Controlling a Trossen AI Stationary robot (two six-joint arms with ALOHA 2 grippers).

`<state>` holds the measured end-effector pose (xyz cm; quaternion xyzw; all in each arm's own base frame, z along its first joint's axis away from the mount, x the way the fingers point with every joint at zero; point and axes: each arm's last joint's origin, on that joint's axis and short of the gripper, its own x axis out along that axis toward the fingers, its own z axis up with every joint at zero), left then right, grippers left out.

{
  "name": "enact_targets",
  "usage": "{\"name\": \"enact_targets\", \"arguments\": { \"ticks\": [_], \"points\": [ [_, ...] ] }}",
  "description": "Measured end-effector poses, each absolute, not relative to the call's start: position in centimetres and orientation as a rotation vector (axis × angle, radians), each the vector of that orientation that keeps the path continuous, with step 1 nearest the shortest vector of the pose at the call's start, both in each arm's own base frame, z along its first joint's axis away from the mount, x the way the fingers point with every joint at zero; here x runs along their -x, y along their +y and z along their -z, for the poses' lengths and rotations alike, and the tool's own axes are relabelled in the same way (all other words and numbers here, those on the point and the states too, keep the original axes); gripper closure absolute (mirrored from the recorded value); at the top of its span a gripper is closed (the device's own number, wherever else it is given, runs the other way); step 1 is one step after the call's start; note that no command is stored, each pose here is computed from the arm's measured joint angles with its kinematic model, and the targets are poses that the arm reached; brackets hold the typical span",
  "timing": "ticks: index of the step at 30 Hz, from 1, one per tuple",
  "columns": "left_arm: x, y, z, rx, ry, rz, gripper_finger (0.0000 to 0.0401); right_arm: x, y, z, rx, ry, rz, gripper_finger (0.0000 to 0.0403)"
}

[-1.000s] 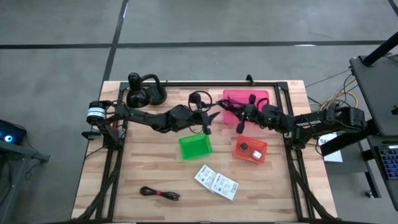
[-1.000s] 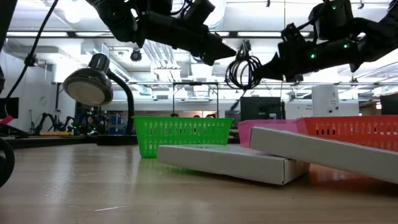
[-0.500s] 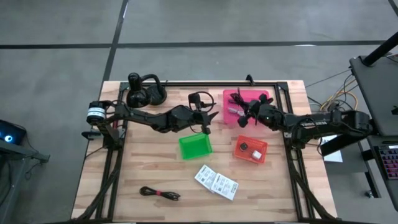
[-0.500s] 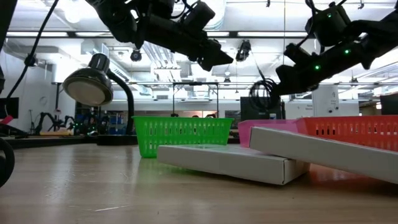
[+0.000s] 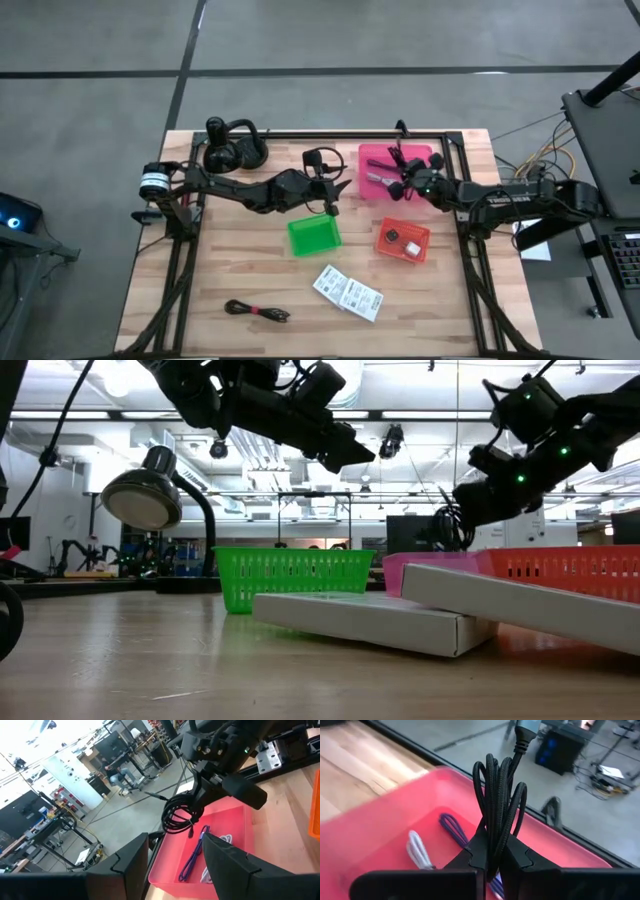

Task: Pick and place items into bin
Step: Put the top black charger cable into the pink bin, then put the black charger cable into the pink bin

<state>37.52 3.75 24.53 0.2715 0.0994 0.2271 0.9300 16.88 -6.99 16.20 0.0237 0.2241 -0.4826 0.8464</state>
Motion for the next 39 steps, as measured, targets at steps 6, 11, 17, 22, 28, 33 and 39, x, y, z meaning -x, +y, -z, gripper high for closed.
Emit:
{"name": "enact_targets", "arguments": {
  "ticks": [6,11,17,22,28,33,39],
  "points": [
    [-37.5,3.8,-24.5,-0.556,0.206,-0.465,0.0229,-16.9,-7.0,-16.5,-0.052,0.547,1.036,0.039],
    [-37.5,3.8,-24.5,-0.557,0.206,-0.464,0.0229,-16.9,-7.0,-16.6,-0.056,0.543,1.038,0.0388],
    [-37.5,3.8,-24.5,-0.556,0.206,-0.465,0.0229,-17.0,-7.0,-16.6,-0.101,0.515,1.051,0.0347],
    [-37.5,3.8,-24.5,-0.556,0.207,-0.465,0.0229,-17.0,-7.0,-16.6,-0.104,0.508,1.052,0.0315],
    [-37.5,3.8,-24.5,-0.556,0.208,-0.464,0.0229,-17.2,-7.1,-16.9,-0.089,0.48,1.043,0.0296],
    [-37.5,3.7,-24.2,-0.559,0.239,-0.455,0.0229,-17.4,-7.2,-17.3,-0.065,0.445,1.031,0.0296],
    [-37.2,2.9,-23.0,-0.54,0.368,-0.4,0.0229,-17.5,-7.2,-17.4,-0.058,0.443,1.029,0.0307]
  ]
}}
